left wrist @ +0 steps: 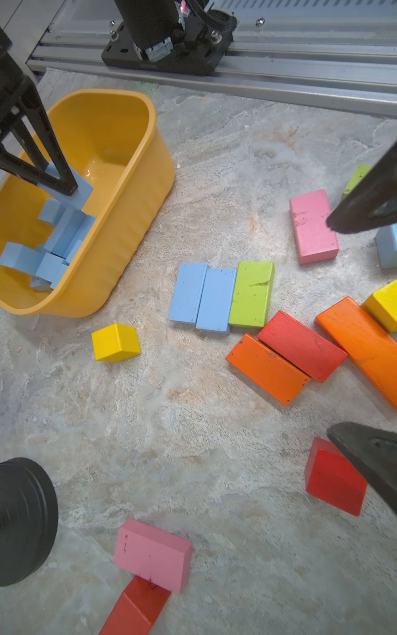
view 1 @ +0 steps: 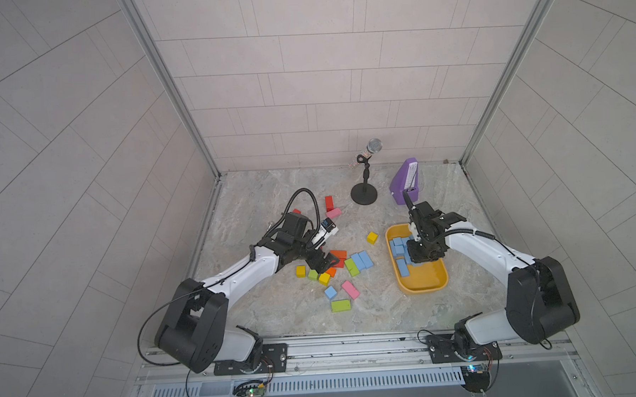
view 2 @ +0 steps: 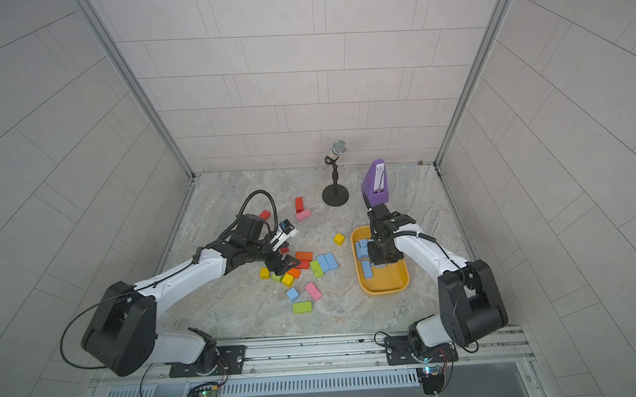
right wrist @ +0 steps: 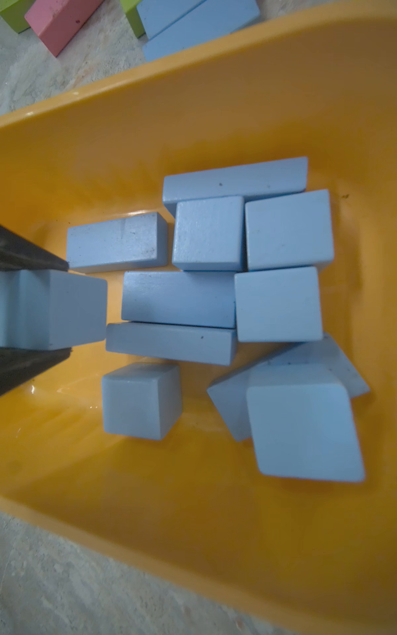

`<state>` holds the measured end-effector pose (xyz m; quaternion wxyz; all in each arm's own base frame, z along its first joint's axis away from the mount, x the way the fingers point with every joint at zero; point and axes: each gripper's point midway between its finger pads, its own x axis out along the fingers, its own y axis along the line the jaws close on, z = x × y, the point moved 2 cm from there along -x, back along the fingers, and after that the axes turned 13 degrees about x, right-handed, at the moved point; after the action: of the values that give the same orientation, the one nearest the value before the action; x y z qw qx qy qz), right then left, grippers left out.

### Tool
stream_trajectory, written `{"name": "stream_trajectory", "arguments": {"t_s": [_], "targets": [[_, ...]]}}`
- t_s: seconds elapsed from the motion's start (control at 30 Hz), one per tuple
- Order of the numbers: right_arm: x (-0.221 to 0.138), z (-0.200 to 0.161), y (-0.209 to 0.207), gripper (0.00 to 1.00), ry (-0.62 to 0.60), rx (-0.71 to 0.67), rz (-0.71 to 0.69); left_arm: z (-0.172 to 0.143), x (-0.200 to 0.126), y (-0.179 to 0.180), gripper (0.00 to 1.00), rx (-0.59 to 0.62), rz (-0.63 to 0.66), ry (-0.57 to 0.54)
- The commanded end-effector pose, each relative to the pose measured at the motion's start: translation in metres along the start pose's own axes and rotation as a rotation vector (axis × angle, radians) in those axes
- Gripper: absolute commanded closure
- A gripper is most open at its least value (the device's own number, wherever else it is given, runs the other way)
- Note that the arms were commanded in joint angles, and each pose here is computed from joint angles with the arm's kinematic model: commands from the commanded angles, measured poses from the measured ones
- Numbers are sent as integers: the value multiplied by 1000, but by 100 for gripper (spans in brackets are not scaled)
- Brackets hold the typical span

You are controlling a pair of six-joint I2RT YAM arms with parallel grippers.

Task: Pick out the blue building blocks
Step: Place the building block in the storage box, then pick up the building block from the center of the board.

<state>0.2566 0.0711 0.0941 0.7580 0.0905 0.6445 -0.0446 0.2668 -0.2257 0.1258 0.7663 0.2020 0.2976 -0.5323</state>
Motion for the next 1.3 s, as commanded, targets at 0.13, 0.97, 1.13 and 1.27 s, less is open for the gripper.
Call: {"name": "stream_trajectory", "arguments": {"t_s": [0.13,0.97,1.13,1.27], "targets": [[-5,-5,1,54,11,-15,7,6,-2,5,9,25,11,3],[-24,-18,179,50,-106,-478,102,-20,-70,92,6,-242,315,-85],[-8,-59,232,49,-77,-704,118,-38,-109,120,6,-353,433,-138],[5,-89,254,49,-2,-751,148,-45,-118,125,6,-362,460,-149]]}}
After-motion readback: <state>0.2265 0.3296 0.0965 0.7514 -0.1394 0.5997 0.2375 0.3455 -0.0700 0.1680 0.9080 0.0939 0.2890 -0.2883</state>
